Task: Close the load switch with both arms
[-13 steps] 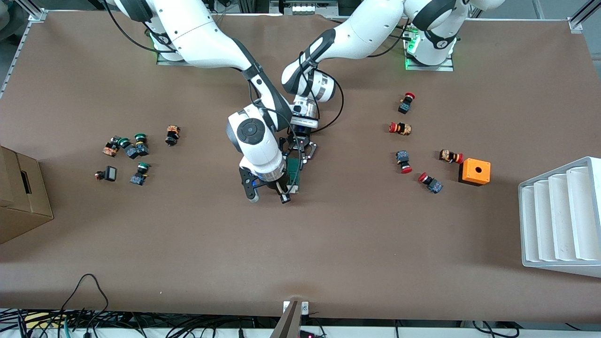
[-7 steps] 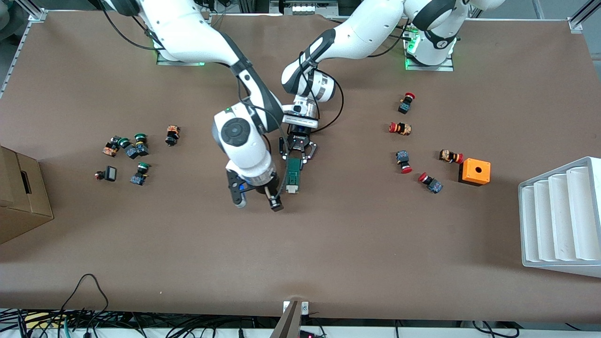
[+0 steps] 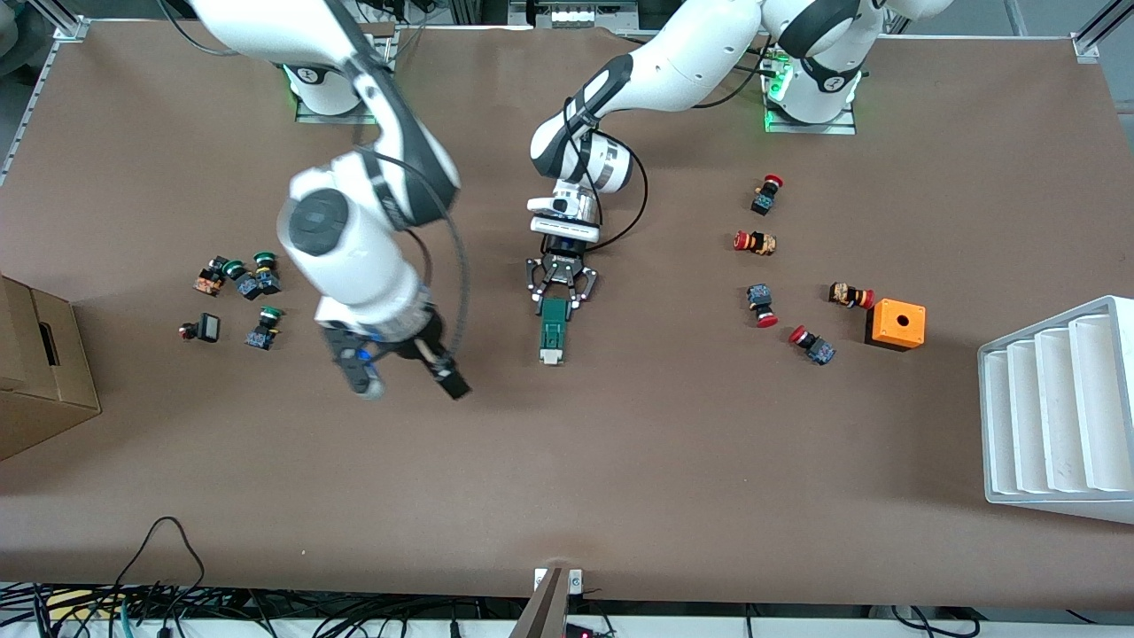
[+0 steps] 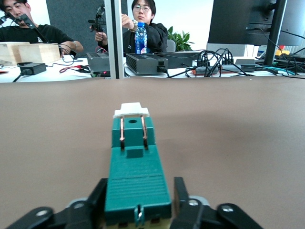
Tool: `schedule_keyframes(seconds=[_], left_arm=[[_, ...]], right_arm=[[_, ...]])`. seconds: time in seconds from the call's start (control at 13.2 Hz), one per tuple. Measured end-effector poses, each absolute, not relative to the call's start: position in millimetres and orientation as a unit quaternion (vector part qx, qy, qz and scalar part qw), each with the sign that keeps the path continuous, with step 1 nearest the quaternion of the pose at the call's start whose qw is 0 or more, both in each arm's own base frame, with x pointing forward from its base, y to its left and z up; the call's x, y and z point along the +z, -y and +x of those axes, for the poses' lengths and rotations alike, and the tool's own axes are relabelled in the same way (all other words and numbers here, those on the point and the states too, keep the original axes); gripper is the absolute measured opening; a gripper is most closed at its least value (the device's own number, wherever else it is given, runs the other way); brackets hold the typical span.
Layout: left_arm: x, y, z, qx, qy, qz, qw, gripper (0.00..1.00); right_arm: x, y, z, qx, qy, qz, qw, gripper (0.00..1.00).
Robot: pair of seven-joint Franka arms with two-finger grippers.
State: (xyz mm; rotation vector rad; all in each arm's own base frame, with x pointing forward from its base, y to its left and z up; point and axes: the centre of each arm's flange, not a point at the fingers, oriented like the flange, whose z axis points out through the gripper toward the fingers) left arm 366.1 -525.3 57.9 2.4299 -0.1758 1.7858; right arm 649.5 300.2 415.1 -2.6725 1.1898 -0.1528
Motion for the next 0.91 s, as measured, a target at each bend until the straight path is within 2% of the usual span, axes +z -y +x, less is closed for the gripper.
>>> schedule_keyframes(seconds=[0.23, 0.46, 0.91], left_arm=[[70, 536, 378, 0.592, 0.062, 0.801, 0.064, 0.99], [73, 536, 384, 0.588, 0.061, 0.804, 0.066, 1.0], [93, 538, 398, 0.582, 0.07, 0.808, 0.063, 1.0]], right_arm=[[462, -242, 635, -0.024, -0.329, -0.941, 0.077, 1.0], [506, -187, 619, 0.0, -0.24, -0.969, 0.061, 1.0], [570, -62, 582, 0.004, -0.07, -0.997, 0.042, 1.0]])
